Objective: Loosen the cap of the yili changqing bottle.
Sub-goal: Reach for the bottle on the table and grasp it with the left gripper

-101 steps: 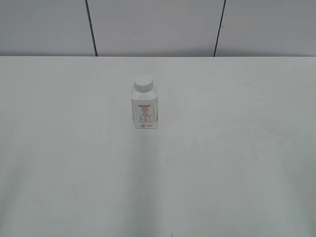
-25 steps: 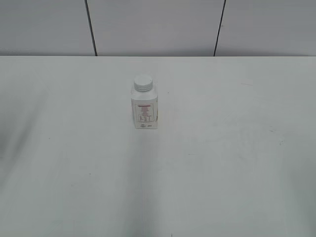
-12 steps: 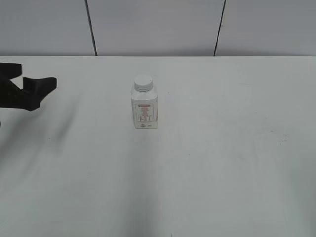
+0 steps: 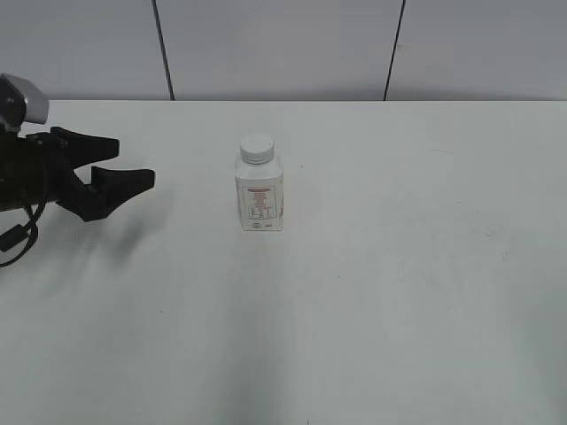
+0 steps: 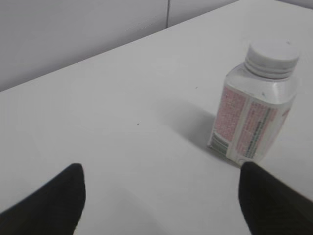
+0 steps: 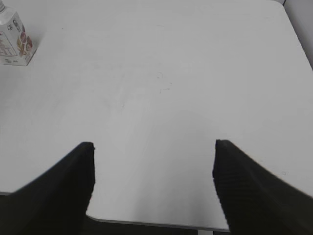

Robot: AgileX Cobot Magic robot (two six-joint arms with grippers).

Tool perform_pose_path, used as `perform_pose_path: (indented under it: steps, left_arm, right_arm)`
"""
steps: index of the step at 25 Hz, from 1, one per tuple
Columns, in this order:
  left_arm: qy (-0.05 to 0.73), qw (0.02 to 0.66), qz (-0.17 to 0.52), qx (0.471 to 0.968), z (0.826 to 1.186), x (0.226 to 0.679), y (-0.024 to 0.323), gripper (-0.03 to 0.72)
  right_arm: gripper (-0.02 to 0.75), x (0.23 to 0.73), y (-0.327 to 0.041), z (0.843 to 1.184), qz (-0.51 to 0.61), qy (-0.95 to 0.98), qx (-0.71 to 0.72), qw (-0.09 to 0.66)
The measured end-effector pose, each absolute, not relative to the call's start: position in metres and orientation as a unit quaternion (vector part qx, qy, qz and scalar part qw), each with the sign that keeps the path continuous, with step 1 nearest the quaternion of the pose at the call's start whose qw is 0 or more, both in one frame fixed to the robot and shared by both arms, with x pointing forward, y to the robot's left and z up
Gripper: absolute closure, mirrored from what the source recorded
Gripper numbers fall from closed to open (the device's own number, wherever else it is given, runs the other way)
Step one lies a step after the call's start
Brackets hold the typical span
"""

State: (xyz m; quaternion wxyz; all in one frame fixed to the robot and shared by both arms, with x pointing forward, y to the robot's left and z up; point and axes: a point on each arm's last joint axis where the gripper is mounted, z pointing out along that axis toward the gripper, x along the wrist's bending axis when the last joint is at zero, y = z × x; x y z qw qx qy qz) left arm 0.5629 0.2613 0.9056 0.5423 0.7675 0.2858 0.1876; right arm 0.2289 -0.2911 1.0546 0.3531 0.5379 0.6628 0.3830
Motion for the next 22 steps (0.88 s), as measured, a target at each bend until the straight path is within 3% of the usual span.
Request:
perform_pose_path:
  steps: [7,13,22]
  left_arm:
    - [0.179,0.567,0.124,0.794,0.869,0.598,0.255,0.102]
    - [0.14,0.595,0.114,0.783,0.86,0.621,0.241,0.102]
    - [0.108,0.6,0.07,0.789,0.849,0.619,0.202,0.102]
  right_arm:
    - [0.146,0.229,-0.291,1.055,0.383,0.663,0.538,0.353]
    - [0.146,0.229,-0.291,1.055,0.383,0.663,0.538,0.353]
    - [0.146,0.229,-0.291,1.055,0.383,0.663,0.538,0.353]
